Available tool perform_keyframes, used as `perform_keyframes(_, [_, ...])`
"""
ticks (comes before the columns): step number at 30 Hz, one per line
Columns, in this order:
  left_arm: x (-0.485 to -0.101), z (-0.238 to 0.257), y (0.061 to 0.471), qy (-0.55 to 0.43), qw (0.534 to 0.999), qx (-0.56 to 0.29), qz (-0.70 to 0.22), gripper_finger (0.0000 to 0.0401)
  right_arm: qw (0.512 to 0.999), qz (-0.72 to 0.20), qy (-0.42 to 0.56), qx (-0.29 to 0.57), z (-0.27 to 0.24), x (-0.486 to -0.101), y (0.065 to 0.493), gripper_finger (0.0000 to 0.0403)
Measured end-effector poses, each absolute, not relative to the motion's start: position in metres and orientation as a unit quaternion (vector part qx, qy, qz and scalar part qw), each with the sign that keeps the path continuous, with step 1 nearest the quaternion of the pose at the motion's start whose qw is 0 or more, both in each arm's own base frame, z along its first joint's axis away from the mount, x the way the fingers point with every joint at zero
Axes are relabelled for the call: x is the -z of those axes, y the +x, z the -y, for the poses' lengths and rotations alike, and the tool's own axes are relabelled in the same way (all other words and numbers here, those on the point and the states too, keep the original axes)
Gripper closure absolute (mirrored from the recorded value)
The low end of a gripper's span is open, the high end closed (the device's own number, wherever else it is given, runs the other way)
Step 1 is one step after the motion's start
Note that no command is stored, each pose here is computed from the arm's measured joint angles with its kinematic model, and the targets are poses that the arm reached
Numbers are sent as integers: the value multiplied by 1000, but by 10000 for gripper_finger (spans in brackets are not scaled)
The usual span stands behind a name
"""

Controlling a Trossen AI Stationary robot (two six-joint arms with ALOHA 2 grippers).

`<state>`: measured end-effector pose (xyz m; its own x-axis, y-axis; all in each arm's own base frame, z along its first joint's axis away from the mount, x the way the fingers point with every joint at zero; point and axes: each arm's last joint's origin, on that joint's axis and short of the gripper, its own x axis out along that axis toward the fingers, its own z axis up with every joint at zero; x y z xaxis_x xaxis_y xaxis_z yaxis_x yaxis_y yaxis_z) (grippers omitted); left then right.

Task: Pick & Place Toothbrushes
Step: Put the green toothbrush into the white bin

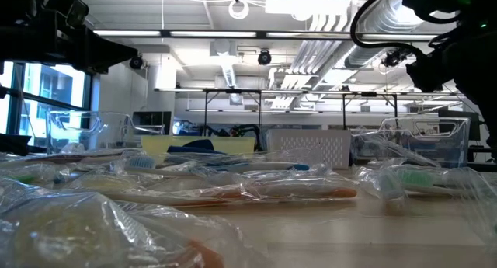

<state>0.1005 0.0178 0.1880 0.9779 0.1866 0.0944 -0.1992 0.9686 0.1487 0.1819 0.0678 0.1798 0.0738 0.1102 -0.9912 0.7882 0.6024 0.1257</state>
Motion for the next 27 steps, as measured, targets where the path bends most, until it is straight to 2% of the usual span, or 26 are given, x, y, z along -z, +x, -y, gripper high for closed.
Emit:
perform_keyframes(8, [-186, -18, 101, 78, 992, -97, 30, 384, 630, -625, 368, 278, -68, -179, 181, 277])
perform_keyframes(11, [-185, -18, 101, 78, 992, -96, 23, 384, 622, -623, 377, 286, -67, -174, 179, 253])
perform_keyframes(27, [-185, -18, 101, 78, 992, -96, 23, 384, 612, -612, 399, 305, -64, -148, 169, 254])
